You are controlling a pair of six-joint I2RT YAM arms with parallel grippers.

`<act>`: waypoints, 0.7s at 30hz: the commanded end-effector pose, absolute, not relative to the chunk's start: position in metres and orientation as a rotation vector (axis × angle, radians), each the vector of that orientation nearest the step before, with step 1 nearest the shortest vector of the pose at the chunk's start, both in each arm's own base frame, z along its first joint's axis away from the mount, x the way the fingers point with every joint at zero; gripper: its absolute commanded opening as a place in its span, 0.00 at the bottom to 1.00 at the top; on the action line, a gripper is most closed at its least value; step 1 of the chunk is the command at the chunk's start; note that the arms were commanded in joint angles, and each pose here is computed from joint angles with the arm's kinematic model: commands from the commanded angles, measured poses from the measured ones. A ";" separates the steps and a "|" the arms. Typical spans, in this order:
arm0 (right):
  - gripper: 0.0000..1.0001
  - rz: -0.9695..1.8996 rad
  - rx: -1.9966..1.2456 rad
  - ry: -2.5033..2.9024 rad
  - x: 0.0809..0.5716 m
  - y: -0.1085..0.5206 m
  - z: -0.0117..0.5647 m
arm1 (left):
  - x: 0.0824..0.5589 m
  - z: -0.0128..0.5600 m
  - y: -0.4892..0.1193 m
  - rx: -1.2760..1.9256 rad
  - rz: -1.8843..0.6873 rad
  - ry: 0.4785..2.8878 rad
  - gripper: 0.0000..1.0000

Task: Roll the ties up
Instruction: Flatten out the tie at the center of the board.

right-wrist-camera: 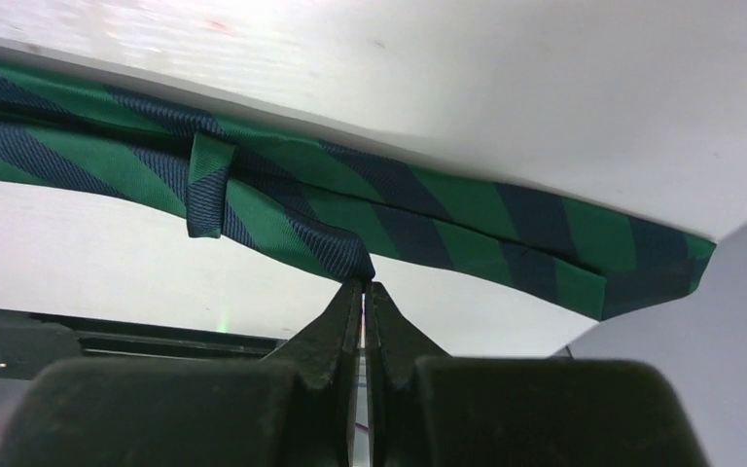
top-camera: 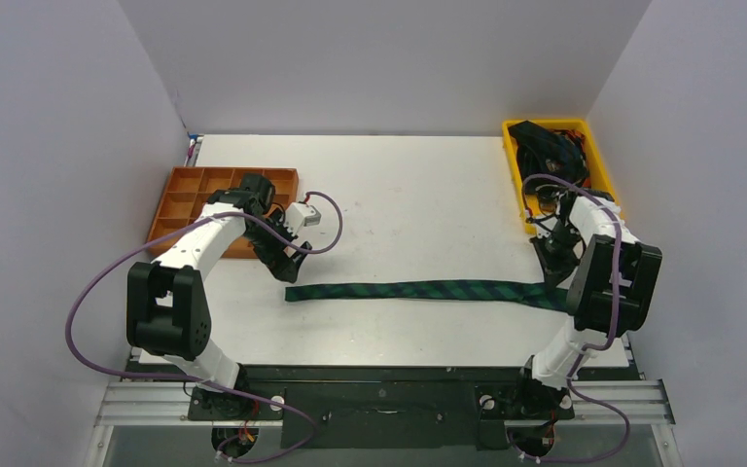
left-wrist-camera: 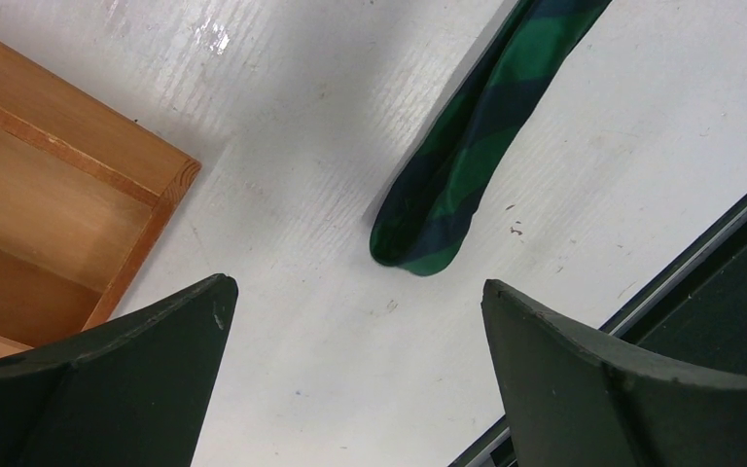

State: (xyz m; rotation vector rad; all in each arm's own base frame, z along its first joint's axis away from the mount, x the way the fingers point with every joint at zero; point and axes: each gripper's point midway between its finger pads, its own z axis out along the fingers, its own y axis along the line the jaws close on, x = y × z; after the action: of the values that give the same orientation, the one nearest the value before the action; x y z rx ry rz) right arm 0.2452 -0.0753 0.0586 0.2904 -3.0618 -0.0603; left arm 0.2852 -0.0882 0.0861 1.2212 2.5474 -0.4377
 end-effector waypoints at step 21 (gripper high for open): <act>0.00 0.049 0.193 -3.057 0.225 -0.130 0.081 | 0.285 0.045 -0.195 1.645 -0.444 2.175 0.97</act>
State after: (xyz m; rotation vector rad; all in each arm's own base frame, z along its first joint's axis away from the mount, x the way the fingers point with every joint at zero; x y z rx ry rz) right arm 0.2238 -0.1285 0.0669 0.1713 -3.0336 0.0179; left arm 0.2632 -0.1859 0.0515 1.6507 2.2278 -0.4999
